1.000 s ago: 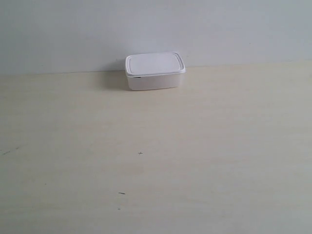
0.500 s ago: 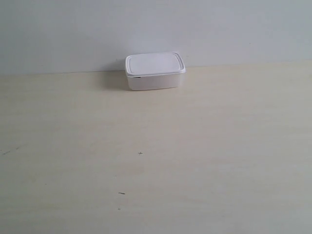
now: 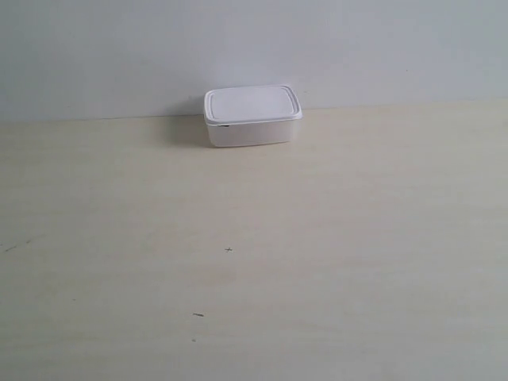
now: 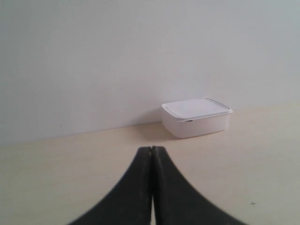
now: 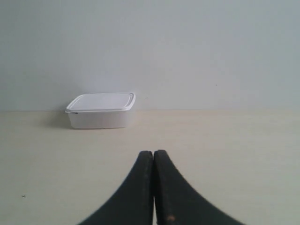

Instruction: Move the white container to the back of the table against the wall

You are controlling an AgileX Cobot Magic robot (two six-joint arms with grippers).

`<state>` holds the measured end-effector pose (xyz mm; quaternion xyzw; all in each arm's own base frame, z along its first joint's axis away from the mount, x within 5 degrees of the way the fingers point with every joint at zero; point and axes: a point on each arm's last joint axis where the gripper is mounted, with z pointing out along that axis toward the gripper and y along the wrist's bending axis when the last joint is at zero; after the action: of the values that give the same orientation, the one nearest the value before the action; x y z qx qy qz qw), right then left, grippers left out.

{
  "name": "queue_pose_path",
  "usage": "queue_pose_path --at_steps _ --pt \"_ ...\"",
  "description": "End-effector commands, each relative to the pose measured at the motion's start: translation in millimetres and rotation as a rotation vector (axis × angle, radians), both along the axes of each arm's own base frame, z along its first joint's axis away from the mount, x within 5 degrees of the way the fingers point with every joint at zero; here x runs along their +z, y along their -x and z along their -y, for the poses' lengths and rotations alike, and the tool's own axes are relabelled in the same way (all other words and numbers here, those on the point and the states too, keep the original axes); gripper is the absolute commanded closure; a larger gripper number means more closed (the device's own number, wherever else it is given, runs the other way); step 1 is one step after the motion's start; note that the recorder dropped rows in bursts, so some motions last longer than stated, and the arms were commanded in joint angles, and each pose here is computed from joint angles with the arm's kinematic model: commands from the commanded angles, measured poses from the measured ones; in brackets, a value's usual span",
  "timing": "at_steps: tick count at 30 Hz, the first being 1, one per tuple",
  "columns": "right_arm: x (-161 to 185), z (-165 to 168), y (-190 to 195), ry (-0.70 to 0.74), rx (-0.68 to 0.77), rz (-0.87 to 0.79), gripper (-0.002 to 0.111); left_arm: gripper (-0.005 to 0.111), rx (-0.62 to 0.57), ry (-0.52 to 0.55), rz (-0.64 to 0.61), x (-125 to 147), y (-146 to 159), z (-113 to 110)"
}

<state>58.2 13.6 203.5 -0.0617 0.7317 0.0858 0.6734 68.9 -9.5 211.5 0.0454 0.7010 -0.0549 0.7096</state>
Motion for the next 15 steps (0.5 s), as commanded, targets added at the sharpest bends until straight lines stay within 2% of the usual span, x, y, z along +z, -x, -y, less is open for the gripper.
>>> queue_pose_path --at_steps 1,5,11,15 --pt "-3 1 0 0.019 -0.008 0.019 0.108 0.107 -0.01 -0.009 -0.017 -3 1 1" --pt "-3 1 0 0.059 -0.008 0.018 0.108 0.107 -0.03 -0.024 -0.121 -12 2 2" --pt "-12 2 0 0.219 0.002 -0.046 0.108 0.107 -0.039 -0.037 -0.169 -17 2 3" --pt "-16 2 1 0.228 0.009 -0.088 0.108 0.107 -0.048 -0.117 -0.228 -23 4 3"
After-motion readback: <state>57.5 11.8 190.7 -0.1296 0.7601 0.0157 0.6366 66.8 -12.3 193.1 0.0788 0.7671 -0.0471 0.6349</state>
